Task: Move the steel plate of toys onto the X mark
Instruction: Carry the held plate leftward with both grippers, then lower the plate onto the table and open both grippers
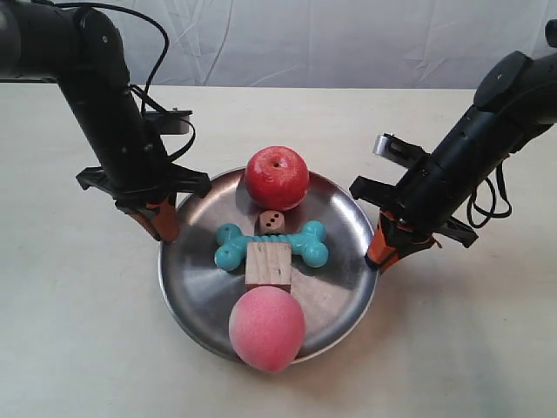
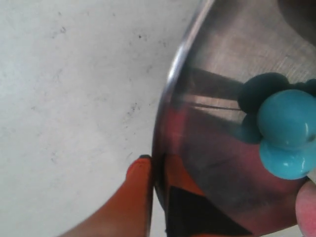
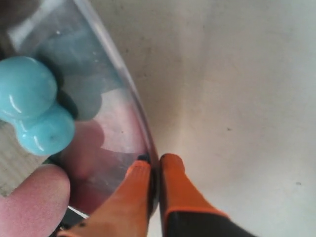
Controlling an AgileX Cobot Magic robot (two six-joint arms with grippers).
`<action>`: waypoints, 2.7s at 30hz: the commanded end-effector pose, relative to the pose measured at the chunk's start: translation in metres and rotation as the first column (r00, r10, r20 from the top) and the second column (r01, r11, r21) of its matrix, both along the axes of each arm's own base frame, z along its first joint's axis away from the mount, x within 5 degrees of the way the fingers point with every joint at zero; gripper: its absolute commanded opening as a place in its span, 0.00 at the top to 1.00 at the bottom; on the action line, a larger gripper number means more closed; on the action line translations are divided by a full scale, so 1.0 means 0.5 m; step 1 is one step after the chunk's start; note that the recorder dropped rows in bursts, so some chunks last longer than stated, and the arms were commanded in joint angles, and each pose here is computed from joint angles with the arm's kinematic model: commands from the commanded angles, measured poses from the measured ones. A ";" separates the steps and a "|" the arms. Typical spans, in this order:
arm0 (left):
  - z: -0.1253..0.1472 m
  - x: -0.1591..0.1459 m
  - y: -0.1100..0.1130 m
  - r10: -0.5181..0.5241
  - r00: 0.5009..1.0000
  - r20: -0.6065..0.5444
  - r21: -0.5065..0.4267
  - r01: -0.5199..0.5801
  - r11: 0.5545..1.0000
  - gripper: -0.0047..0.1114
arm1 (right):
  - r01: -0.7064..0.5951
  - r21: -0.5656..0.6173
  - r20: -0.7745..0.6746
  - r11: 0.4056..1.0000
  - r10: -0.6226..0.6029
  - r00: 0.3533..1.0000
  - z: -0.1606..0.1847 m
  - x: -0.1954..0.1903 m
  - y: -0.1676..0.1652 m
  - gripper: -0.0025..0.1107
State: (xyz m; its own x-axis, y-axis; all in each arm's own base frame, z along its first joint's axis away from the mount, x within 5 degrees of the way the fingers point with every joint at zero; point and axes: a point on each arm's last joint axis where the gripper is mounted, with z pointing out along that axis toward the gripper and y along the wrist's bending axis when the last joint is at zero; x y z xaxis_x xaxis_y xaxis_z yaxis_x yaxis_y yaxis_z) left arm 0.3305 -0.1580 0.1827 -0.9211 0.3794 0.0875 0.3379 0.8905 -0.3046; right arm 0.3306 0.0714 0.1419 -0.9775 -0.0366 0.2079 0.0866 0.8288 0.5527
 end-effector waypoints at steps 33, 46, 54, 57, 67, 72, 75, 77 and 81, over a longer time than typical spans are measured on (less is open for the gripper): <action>0.045 0.102 0.116 0.194 0.979 0.058 -0.106 -0.187 0.977 0.96 | 0.082 0.178 -0.007 0.981 -0.082 0.997 0.012 0.153 0.159 0.98; -0.042 0.126 0.133 0.216 0.976 -0.039 -0.074 -0.218 0.973 0.96 | 0.088 0.160 -0.012 0.983 -0.087 0.996 -0.012 0.169 0.168 0.98; -0.046 0.126 0.133 0.216 0.975 -0.044 -0.072 -0.219 0.973 0.96 | 0.083 0.112 0.004 0.990 -0.084 0.996 -0.018 0.170 0.162 0.98; -0.048 0.126 0.133 0.216 0.975 -0.046 -0.071 -0.219 0.973 0.96 | 0.077 0.094 0.005 0.993 -0.078 0.997 -0.020 0.170 0.159 0.98; -0.074 0.128 0.133 0.216 0.973 -0.076 -0.060 -0.221 0.973 0.96 | 0.080 0.065 0.040 0.995 -0.083 0.996 -0.025 0.175 0.155 0.98; -0.074 0.131 0.132 0.224 0.973 -0.062 -0.065 -0.228 0.972 0.96 | 0.093 0.059 0.060 0.994 -0.096 0.994 -0.026 0.179 0.154 0.98; -0.075 0.134 0.132 0.229 0.972 -0.049 -0.067 -0.232 0.970 0.96 | 0.100 0.053 0.073 0.994 -0.104 0.992 -0.027 0.182 0.151 0.90; -0.075 0.134 0.132 0.230 0.972 -0.045 -0.068 -0.233 0.970 0.96 | 0.099 0.049 0.076 0.994 -0.102 0.992 -0.027 0.182 0.151 0.82; -0.075 0.135 0.132 0.231 0.972 -0.042 -0.068 -0.234 0.970 0.96 | 0.090 0.034 0.082 0.995 -0.092 0.992 -0.029 0.182 0.148 0.67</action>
